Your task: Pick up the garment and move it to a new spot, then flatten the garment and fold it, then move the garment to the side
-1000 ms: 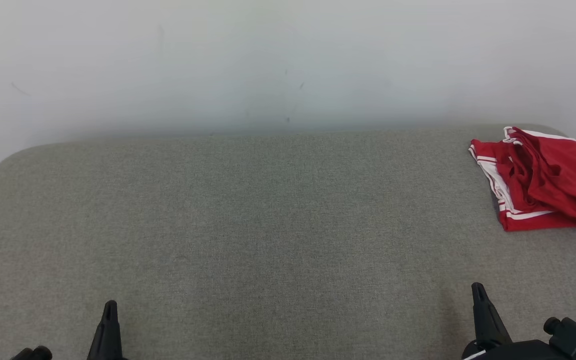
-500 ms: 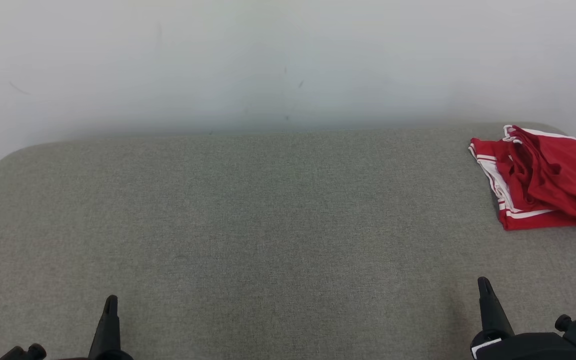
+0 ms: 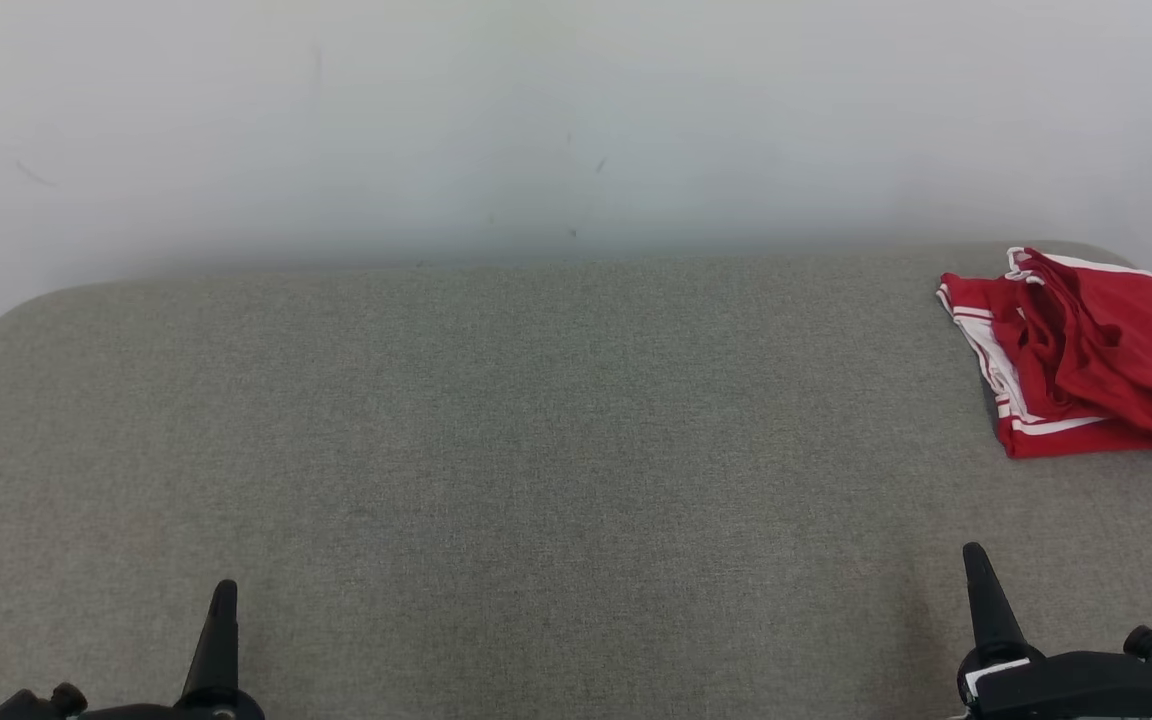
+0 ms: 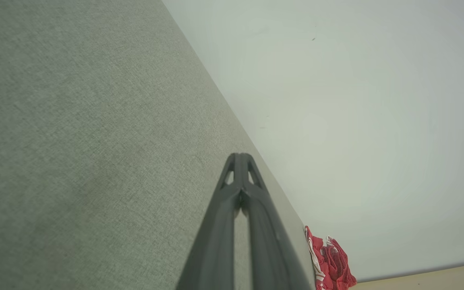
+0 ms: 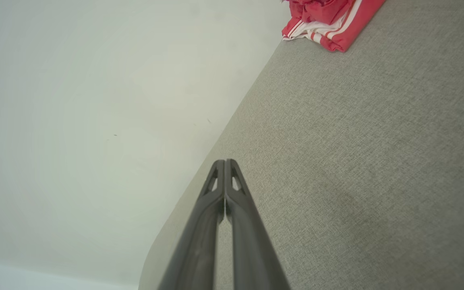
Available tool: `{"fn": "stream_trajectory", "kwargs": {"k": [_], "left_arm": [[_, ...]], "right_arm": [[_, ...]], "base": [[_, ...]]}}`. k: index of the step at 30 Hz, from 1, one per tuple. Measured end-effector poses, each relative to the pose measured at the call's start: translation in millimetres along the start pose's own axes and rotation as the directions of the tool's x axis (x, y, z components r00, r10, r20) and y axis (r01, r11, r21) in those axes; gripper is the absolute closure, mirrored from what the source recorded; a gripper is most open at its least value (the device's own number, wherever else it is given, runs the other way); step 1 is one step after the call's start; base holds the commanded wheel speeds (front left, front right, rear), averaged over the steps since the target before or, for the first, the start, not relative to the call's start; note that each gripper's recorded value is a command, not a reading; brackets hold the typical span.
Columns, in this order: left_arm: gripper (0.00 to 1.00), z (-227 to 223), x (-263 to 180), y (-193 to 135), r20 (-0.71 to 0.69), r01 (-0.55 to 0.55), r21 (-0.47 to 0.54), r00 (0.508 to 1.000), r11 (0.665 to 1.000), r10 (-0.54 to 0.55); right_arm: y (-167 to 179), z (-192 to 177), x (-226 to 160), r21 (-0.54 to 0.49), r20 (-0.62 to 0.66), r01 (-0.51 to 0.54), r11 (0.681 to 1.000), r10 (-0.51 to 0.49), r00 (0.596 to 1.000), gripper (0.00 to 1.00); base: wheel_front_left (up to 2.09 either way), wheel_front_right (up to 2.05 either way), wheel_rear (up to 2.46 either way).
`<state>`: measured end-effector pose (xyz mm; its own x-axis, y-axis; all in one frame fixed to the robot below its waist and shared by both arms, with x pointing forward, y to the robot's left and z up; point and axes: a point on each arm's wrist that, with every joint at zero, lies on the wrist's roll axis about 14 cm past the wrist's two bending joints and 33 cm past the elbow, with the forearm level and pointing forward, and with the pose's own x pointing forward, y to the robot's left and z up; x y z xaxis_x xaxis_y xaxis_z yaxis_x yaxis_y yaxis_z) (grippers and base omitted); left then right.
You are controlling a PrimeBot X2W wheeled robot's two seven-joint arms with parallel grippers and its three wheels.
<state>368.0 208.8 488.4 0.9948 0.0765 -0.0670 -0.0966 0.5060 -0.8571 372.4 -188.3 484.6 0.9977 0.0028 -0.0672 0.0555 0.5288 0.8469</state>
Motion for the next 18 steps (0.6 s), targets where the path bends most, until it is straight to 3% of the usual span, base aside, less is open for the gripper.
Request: {"fn": "stream_trajectory", "kwargs": {"k": [18], "left_arm": [[1.00, -0.7, 5.9, -5.4, -0.018, 0.016, -0.179, 1.000, 0.984, -0.019]], "right_arm": [[2.7, 6.4, 4.9, 0.184, 0.005, -0.007, 0.983, 0.006, 1.000, 1.00]], "base": [[0.00, 0.00, 0.00]]}}
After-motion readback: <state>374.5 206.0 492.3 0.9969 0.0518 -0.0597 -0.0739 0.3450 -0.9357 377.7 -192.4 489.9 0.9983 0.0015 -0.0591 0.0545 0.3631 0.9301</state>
